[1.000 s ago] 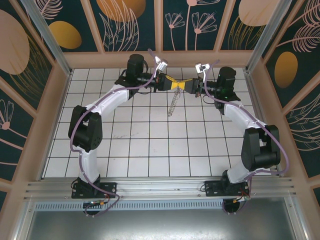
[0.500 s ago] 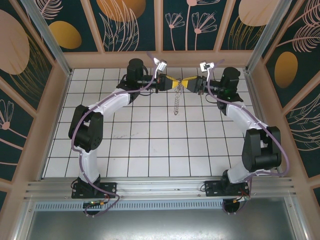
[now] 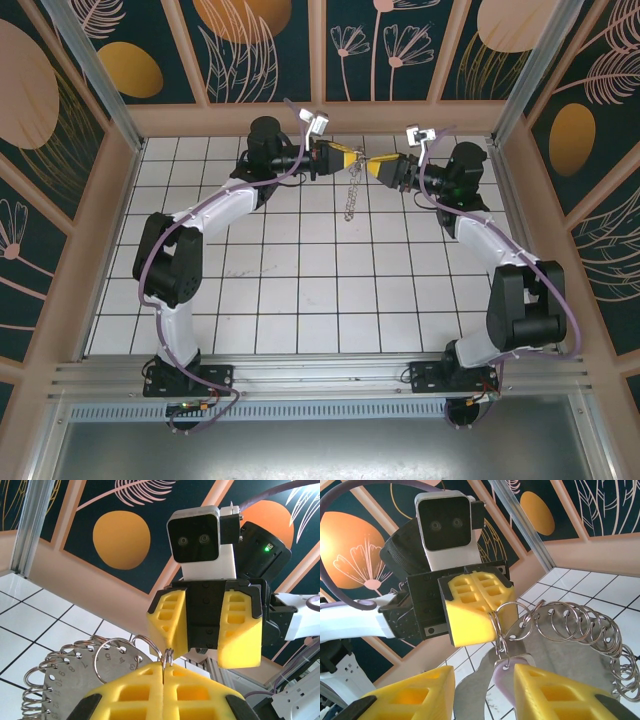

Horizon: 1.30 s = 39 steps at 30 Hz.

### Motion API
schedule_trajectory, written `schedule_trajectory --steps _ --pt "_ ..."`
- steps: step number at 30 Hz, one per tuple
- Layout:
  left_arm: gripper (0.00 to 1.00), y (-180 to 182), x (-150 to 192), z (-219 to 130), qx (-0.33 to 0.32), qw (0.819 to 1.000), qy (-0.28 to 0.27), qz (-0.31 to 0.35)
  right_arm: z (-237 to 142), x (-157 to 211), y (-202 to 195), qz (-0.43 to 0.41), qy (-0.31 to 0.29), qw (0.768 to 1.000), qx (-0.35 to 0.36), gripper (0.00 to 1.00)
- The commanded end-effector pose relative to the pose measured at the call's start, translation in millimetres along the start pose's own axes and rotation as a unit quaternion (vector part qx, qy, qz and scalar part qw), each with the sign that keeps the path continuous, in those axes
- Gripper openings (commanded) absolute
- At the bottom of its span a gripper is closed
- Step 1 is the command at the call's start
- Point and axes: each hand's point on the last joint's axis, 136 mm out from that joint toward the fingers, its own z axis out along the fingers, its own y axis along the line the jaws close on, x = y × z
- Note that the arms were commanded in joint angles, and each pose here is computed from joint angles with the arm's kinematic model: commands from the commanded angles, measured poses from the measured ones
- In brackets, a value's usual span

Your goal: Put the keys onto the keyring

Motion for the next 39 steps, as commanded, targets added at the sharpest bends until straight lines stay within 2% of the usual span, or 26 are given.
schedule_trajectory --steps 1,8,14,16,20,39 --pt "0.0 -26.4 -21.1 -5.0 0.018 0.999 -0.02 0.037 2.0 -10.5 0.7 -0.015 -0.015 1.0 -0.007 0.36" --pt "0.0 -27.0 -20.7 -5.4 0.02 0.999 -0.019 0.037 8.3 -14.7 1.5 -0.017 -0.014 1.0 -0.014 0.36" --pt "0.0 -28.5 -20.6 -4.8 0.025 0.999 -0.018 0.038 14.1 -15.1 -0.4 -0.013 -0.013 1.0 -0.018 0.32" --pt "0.0 -28.6 -20.6 -4.8 0.026 0.999 -0.018 0.038 16.6 -15.0 0.0 -0.013 -0.012 1.0 -0.021 0.25" --pt "0.0 -28.1 -22.0 -4.8 0.021 0.999 -0.021 0.038 17.8 -10.2 0.1 -0.009 -0.006 1.0 -0.025 0.0" --pt "0.0 -33.9 -38.4 -10.1 0.005 0.997 -0.057 0.051 12.0 28.0 6.0 0.02 0.014 0.999 -0.023 0.0"
